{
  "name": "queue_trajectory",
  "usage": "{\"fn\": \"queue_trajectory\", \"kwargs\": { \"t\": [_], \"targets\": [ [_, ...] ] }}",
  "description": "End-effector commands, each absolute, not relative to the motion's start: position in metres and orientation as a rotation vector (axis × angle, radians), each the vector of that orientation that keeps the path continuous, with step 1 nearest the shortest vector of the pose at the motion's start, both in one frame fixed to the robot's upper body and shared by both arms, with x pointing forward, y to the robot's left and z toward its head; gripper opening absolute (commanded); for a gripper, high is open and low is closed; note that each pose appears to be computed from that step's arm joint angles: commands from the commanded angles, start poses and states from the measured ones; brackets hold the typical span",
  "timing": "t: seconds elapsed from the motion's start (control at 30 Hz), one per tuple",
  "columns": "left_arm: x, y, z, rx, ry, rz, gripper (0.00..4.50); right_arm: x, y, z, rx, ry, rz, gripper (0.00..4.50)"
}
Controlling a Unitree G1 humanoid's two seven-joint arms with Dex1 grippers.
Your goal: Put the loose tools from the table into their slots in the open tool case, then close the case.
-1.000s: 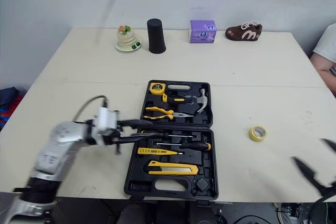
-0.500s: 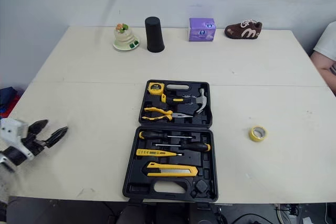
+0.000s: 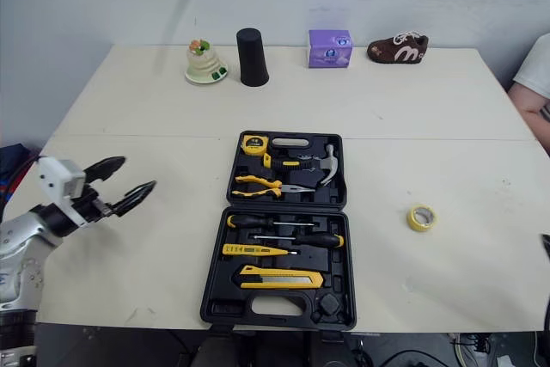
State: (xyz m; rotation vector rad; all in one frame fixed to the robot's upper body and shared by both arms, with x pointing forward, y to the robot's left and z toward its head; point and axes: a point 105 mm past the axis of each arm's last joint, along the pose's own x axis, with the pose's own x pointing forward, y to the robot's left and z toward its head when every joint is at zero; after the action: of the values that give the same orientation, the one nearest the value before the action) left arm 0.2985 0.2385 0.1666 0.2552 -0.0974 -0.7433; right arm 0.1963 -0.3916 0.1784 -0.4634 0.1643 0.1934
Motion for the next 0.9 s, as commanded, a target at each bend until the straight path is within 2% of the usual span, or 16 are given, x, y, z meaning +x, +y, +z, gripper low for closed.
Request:
{"fn": "queue_trajectory", "kwargs": {
  "t": [0.03, 0.17, 0.23, 0.37, 0.47, 0.6, 0.9],
  "targets": [
    [0.288, 0.201, 0.184, 0.275, -0.149, -0.941, 4.44, 0.211, -0.346, 0.195, -0.431, 0.21, 0.397, 4.5],
    [0.274, 0.155, 0.186, 0.328, -0.14, -1.167, 4.44, 0.222, -0.296, 0.198, -0.453, 0.359, 0.617, 4.5],
    [0.266, 0.141, 0.184, 0.37, -0.116, -1.242, 4.44, 0.222, -0.29, 0.195, -0.491, 0.425, 0.663, 4.5],
    [0.248, 0.102, 0.195, 0.301, -0.161, -1.397, 4.44, 0.228, -0.281, 0.175, -0.549, 0.596, 0.766, 4.5],
    [0.243, 0.091, 0.196, 0.293, -0.184, -1.423, 4.44, 0.233, -0.28, 0.162, -0.616, 0.686, 0.81, 4.5],
    [0.239, 0.09, 0.188, 0.304, -0.158, -1.432, 4.44, 0.248, -0.282, 0.154, -0.653, 0.702, 0.808, 4.5],
    [0.228, 0.084, 0.185, 0.285, -0.166, -1.449, 4.44, 0.264, -0.28, 0.14, -0.656, 0.744, 0.842, 4.5]
  ]
}}
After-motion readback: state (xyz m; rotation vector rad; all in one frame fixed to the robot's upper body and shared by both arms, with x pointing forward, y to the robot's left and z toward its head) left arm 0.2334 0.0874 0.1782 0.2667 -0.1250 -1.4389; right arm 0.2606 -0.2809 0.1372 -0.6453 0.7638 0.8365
